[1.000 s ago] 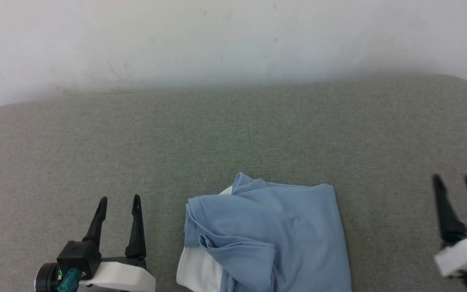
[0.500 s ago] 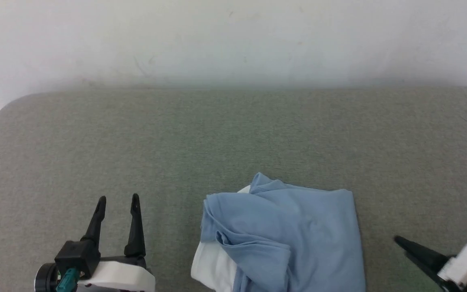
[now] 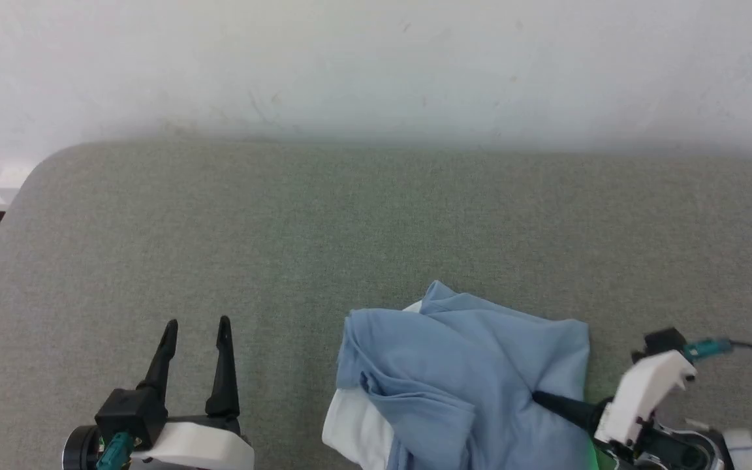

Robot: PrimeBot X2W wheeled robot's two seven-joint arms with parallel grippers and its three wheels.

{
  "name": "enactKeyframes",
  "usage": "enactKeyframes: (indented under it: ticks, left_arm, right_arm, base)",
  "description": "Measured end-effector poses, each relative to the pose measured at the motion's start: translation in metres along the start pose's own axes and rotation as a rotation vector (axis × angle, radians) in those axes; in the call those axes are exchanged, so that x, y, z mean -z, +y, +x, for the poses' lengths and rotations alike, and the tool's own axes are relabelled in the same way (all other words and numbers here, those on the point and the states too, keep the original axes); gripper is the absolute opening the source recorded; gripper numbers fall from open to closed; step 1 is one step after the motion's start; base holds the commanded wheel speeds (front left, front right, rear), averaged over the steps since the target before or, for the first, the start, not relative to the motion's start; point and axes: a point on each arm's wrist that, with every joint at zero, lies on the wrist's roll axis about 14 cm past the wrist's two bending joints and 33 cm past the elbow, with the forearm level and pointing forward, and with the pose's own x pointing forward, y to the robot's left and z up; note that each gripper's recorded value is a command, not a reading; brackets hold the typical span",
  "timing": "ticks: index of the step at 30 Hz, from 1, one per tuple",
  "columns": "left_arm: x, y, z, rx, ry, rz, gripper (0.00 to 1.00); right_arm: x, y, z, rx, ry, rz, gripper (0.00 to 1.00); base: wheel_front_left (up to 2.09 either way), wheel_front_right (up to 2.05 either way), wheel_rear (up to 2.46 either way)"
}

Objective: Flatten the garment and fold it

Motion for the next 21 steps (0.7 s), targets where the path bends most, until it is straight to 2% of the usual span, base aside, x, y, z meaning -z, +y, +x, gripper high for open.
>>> enactKeyframes:
  ticks: [2, 5, 9, 11, 13, 16, 21]
  left_arm:
    - [-0.002, -0.001, 0.0, 0.005, -0.007, -0.003, 1.0]
    - [-0.003, -0.008, 0.001, 0.026, -0.012, -0.009, 1.0]
    - [-0.003, -0.02, 0.003, 0.069, -0.012, -0.011, 1.0]
    - [-0.001, -0.03, 0.006, 0.099, -0.007, -0.016, 1.0]
    - [-0.001, -0.041, 0.01, 0.13, -0.008, -0.019, 1.0]
    - [-0.001, -0.059, 0.017, 0.183, -0.011, -0.028, 1.0]
    - [-0.01, -0.099, 0.039, 0.286, -0.049, -0.048, 1.0]
  right_arm:
    - [-0.006, 0.013, -0.003, 0.004, -0.017, -0.124, 0.0]
    - [-0.023, 0.02, -0.017, 0.073, -0.065, -0.388, 0.0]
    - [-0.042, 0.01, -0.047, 0.227, -0.11, -0.71, 0.0]
    - [-0.053, 0.002, -0.064, 0.311, -0.125, -0.827, 0.0]
    - [-0.062, -0.008, -0.08, 0.384, -0.139, -0.892, 0.0]
    - [-0.076, -0.027, -0.107, 0.492, -0.161, -0.932, 0.0]
    - [-0.111, -0.067, -0.157, 0.656, -0.234, -0.848, 0.0]
  base:
    - [0.0, 0.0, 0.0]
    - [0.0, 0.0, 0.0]
    - [0.0, 0.0, 0.0]
    - [0.0, 0.0, 0.0]
    - [0.0, 0.0, 0.0]
    - [0.0, 0.0, 0.0]
    - [0.0, 0.0, 0.0]
